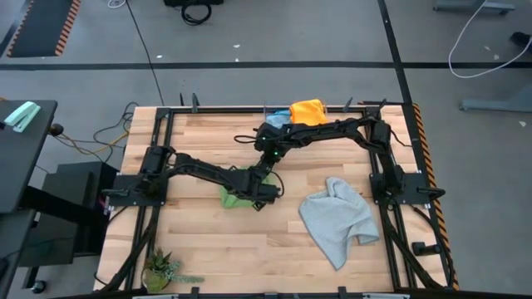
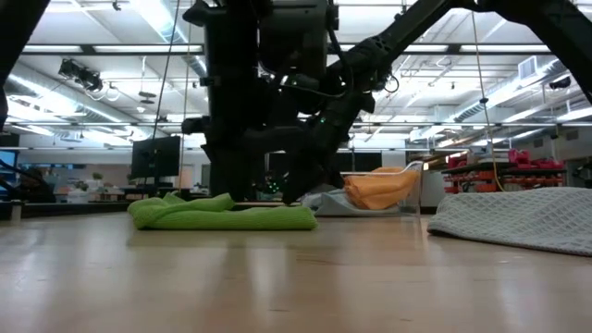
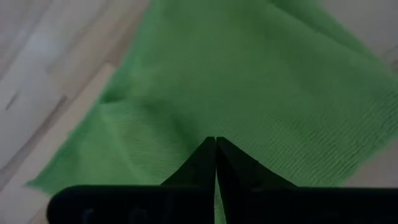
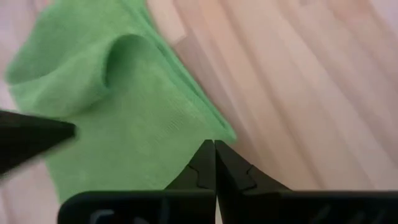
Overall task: Fold microfiber towels
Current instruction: Fold the green microfiber cloth
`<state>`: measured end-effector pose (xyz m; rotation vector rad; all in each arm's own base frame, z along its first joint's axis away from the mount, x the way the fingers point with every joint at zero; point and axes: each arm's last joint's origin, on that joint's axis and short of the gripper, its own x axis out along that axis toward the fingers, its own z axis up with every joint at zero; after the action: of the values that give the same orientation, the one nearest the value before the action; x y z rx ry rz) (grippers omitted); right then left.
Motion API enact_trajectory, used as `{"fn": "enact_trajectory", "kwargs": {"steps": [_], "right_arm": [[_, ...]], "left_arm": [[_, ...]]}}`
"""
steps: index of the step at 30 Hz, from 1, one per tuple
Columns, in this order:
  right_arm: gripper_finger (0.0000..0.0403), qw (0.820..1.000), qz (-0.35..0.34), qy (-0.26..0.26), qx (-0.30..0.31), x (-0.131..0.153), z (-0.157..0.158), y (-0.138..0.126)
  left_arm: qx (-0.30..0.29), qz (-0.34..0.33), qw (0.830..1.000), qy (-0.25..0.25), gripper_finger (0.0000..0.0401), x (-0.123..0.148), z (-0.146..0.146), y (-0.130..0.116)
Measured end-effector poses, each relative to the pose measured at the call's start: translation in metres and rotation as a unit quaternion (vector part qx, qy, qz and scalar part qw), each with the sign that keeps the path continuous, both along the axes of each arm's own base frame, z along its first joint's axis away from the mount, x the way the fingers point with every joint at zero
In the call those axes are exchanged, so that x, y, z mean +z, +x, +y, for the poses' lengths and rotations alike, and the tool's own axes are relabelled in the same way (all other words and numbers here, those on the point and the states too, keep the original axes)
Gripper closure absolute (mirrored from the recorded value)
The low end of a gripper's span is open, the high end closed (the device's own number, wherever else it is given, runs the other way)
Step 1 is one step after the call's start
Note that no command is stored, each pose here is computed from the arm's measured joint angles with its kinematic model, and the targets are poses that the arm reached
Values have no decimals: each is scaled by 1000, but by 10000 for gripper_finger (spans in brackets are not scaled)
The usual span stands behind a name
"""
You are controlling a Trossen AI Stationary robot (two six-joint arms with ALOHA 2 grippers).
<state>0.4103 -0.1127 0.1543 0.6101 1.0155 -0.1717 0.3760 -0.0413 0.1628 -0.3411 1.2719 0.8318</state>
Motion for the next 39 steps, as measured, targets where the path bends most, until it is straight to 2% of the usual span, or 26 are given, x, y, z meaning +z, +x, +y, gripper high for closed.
{"fn": "enact_trajectory", "kwargs": {"steps": [7,15,23,30,39], "right_arm": [[402,1000,-3,24,10,-9,12,6],[402,999,15,42,-1,-25,14,2],[402,999,19,48,-3,-29,18,-1],[402,999,21,46,6,-29,26,1],[402,998,24,47,18,-30,36,2]], "left_arm": [[-11,10,1000,-15,394,-11,-4,3],[-9,78,997,-13,378,-30,-3,-2],[11,115,993,9,395,-24,1,-13],[55,142,986,65,375,-17,7,-23],[88,161,979,84,395,-15,21,-27]]}}
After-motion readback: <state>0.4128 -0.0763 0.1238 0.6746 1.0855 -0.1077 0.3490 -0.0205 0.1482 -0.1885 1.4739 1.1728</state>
